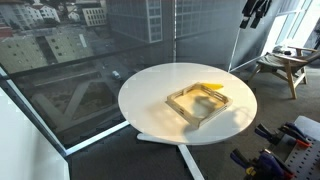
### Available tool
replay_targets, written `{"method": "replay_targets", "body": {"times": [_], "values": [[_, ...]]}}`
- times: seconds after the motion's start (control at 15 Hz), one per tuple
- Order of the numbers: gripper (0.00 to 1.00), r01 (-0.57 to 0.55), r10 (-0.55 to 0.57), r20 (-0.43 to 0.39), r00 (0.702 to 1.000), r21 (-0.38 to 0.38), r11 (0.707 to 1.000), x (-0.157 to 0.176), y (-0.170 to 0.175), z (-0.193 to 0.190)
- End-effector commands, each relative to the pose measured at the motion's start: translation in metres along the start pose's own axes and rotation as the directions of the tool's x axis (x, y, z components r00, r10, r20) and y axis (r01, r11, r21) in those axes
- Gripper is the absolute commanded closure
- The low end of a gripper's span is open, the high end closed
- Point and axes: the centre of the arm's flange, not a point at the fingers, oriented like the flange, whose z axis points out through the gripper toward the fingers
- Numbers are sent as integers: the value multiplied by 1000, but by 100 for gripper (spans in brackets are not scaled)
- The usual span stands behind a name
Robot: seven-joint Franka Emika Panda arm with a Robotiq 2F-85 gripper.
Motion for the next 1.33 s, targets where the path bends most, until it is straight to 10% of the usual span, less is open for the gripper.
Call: {"method": "replay_targets", "body": {"times": [0.0,1.27], "values": [[0,73,-73,4,997,23,997,17,22,-5],[0,210,-211,23,977,43,977,80,88,69]]}}
